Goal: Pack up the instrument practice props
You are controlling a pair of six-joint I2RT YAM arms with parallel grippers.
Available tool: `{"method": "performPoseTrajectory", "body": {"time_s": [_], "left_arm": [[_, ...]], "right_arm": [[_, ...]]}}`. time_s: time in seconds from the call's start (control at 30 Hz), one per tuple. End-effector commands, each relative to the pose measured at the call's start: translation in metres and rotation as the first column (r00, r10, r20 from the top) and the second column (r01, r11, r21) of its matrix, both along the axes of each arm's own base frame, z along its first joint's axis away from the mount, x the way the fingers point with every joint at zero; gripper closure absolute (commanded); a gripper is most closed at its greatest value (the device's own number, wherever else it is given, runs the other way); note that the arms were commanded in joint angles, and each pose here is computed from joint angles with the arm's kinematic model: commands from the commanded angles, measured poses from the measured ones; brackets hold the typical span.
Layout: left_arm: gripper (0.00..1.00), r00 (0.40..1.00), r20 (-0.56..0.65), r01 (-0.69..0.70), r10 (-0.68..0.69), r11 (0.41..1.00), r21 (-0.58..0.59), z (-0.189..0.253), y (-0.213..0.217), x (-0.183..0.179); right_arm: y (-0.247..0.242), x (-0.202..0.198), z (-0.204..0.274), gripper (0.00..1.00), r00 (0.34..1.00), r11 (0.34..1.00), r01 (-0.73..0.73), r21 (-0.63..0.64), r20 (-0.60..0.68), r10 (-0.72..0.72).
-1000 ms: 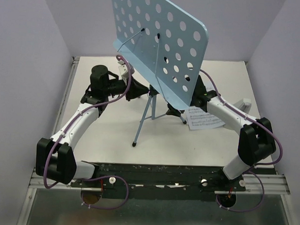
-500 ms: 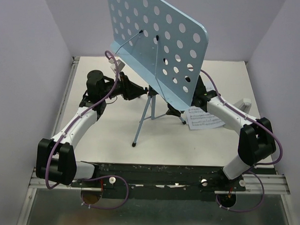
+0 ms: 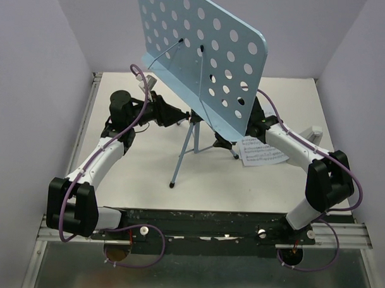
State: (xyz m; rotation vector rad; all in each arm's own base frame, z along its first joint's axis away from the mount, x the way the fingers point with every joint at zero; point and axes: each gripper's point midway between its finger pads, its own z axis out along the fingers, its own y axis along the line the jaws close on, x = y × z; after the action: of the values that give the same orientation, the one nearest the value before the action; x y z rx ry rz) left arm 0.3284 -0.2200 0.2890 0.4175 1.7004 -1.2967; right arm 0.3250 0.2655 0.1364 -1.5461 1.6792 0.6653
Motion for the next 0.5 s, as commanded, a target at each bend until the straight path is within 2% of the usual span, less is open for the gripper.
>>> {"method": "performPoseTrajectory", "body": {"time_s": [0.0,0.1,0.23,0.37,0.47], "left_arm": [[0.39,0.999,0.039,-0.020,0.021,1.000,-0.022,0.013,0.000,0.007],[0.39,0.999,0.024,-0.048,0.048,0.999,-0.019,0.011,0.002,0.013],[0.39,0.987,-0.039,-0.153,0.153,0.988,-0.001,-0.001,0.010,0.030],[0.39,0.949,-0.146,-0.276,0.281,0.960,0.057,-0.028,0.022,0.048],[0.38,0.927,-0.203,-0.301,0.315,0.949,0.094,-0.047,0.025,0.049]], "right_arm": [[0.000,0.002,-0.005,0.42,1.000,1.000,0.000,-0.005,-0.015,0.000],[0.000,0.002,-0.005,0.42,1.000,1.000,-0.001,-0.005,-0.016,0.001],[0.000,0.001,-0.004,0.42,1.000,1.000,-0.002,-0.004,-0.013,0.002],[-0.002,-0.001,-0.005,0.42,1.000,1.000,0.000,-0.006,-0.017,0.000],[-0.003,-0.001,-0.005,0.42,1.000,1.000,0.004,-0.010,-0.014,-0.004]]}}
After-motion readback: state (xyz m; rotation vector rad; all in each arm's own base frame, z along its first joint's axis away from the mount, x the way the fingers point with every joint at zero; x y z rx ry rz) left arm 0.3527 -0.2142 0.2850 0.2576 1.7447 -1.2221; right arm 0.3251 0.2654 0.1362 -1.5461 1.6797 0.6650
